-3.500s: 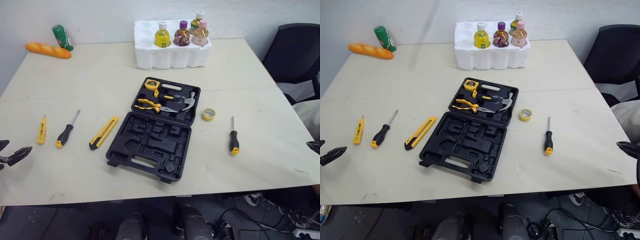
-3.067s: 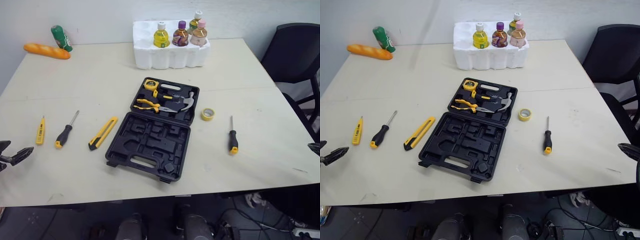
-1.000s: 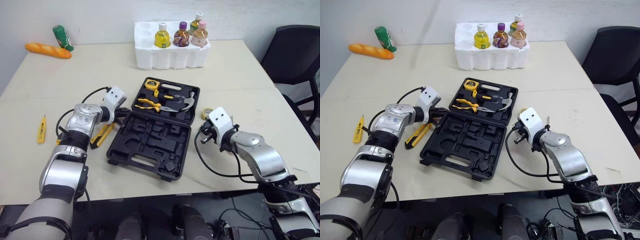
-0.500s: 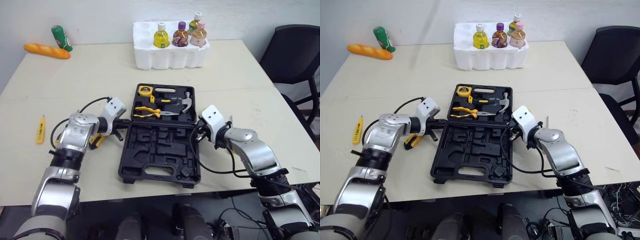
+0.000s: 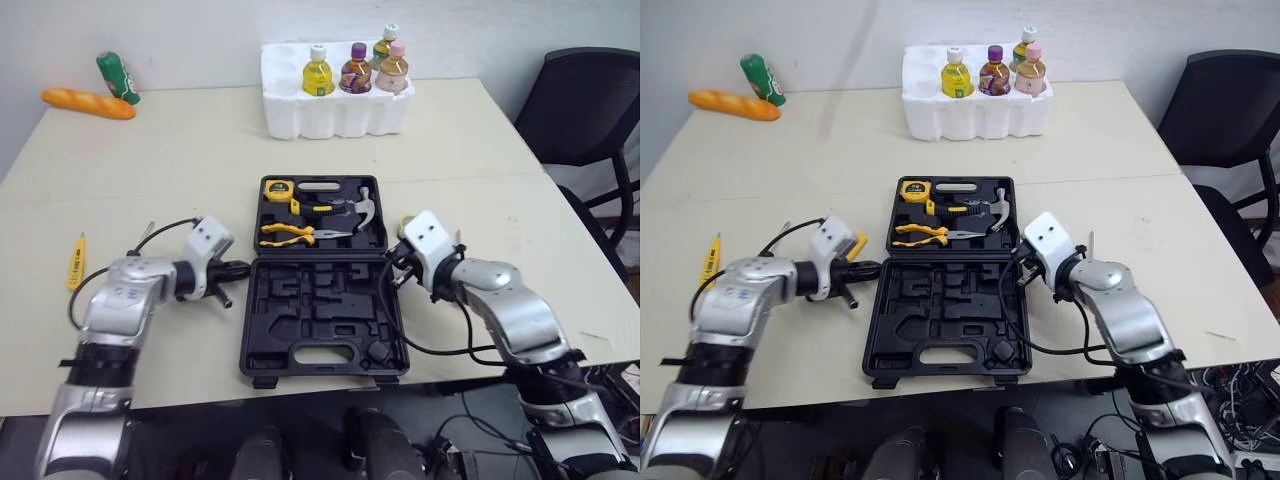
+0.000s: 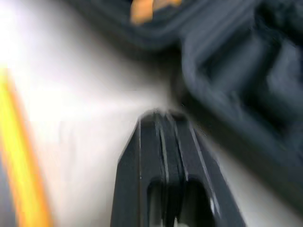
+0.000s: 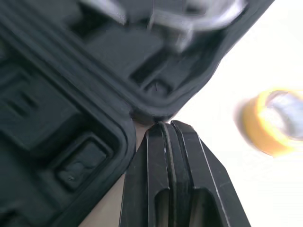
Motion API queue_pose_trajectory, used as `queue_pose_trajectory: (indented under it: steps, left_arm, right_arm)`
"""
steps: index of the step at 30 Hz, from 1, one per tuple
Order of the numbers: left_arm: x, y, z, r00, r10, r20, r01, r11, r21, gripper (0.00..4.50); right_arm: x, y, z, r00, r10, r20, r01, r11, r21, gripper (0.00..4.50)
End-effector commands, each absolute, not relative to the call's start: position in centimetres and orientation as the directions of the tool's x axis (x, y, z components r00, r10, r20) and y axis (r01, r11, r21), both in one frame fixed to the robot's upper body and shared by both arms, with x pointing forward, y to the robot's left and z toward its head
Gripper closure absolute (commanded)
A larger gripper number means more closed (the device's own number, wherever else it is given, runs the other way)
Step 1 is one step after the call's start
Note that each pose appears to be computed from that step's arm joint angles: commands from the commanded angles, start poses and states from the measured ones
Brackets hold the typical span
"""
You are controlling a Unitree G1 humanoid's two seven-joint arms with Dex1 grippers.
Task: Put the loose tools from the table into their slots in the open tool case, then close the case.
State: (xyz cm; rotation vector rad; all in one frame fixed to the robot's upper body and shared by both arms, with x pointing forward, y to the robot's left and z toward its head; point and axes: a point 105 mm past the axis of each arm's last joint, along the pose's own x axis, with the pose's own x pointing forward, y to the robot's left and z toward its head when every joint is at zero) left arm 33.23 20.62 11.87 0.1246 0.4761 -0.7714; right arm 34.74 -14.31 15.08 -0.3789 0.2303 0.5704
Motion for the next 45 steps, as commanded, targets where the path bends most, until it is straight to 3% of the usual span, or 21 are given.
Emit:
queue_pose_trajectory:
  steps: [1,6,7,10,16,17,23,28,31,34,36,40,42,45]
  left_arm:
    - [31.8,24.9,13.9,0.702,-0.609,-0.369,0.627,0.774,-0.084,4.50]
    - [27.3,29.4,16.0,0.775,-0.576,-0.258,0.570,0.815,-0.105,4.50]
    - [26.8,31.2,15.9,0.817,-0.518,-0.255,0.513,0.854,-0.090,4.19]
    - [24.7,38.4,14.9,0.925,-0.251,-0.287,0.246,0.968,-0.053,3.14]
    - [20.5,44.4,15.3,0.950,-0.085,-0.302,0.078,0.996,-0.036,0.34]
    - [20.0,45.1,15.1,0.945,-0.063,-0.320,0.060,0.998,-0.018,0.02]
    - [17.8,49.6,14.3,0.924,0.124,-0.362,-0.122,0.992,0.027,0.02]
    - [19.6,48.1,14.1,0.934,0.042,-0.355,-0.037,0.999,0.019,0.02]
    - [22.1,45.7,15.0,0.941,-0.057,-0.333,0.065,0.998,0.015,0.02]
    - [24.7,42.1,15.4,0.927,-0.147,-0.345,0.163,0.987,0.017,0.02]
    - [26.0,40.5,15.1,0.912,-0.145,-0.384,0.172,0.984,0.037,0.02]
    - [28.4,37.8,14.5,0.885,-0.117,-0.451,0.128,0.992,-0.005,0.02]
    - [29.5,35.7,14.5,0.872,-0.159,-0.463,0.176,0.984,-0.007,0.02]
    - [30.7,35.0,14.2,0.865,-0.148,-0.480,0.184,0.983,0.028,0.02]
  right_arm:
    - [33.3,-17.1,17.5,0.859,0.454,-0.238,-0.508,0.814,-0.281,4.41]
    - [30.4,-22.9,19.8,0.890,0.413,-0.192,-0.444,0.879,-0.173,4.41]
    - [29.8,-24.4,20.1,0.899,0.395,-0.191,-0.424,0.893,-0.153,4.15]
    - [27.4,-29.2,20.3,0.904,0.350,-0.245,-0.400,0.895,-0.197,3.07]
    - [24.3,-36.4,19.0,0.906,0.225,-0.357,-0.310,0.929,-0.201,0.02]
    - [23.9,-37.1,19.0,0.906,0.215,-0.363,-0.301,0.933,-0.198,0.00]
    - [22.4,-41.4,18.8,0.921,0.099,-0.376,-0.198,0.951,-0.236,0.00]
    - [22.8,-41.1,19.0,0.927,0.127,-0.353,-0.219,0.947,-0.234,0.00]
    - [23.5,-39.4,19.3,0.920,0.195,-0.340,-0.283,0.930,-0.232,0.00]
    - [24.7,-35.0,21.1,0.886,0.367,-0.281,-0.429,0.881,-0.200,0.00]
    - [25.0,-31.6,22.1,0.834,0.488,-0.256,-0.538,0.822,-0.186,0.00]
    - [24.7,-24.2,23.8,0.651,0.726,-0.220,-0.759,0.631,-0.162,0.00]
    - [24.3,-19.6,24.9,0.506,0.844,-0.180,-0.861,0.482,-0.162,0.00]
    - [23.9,-15.3,25.6,0.363,0.918,-0.162,-0.924,0.333,-0.186,0.00]
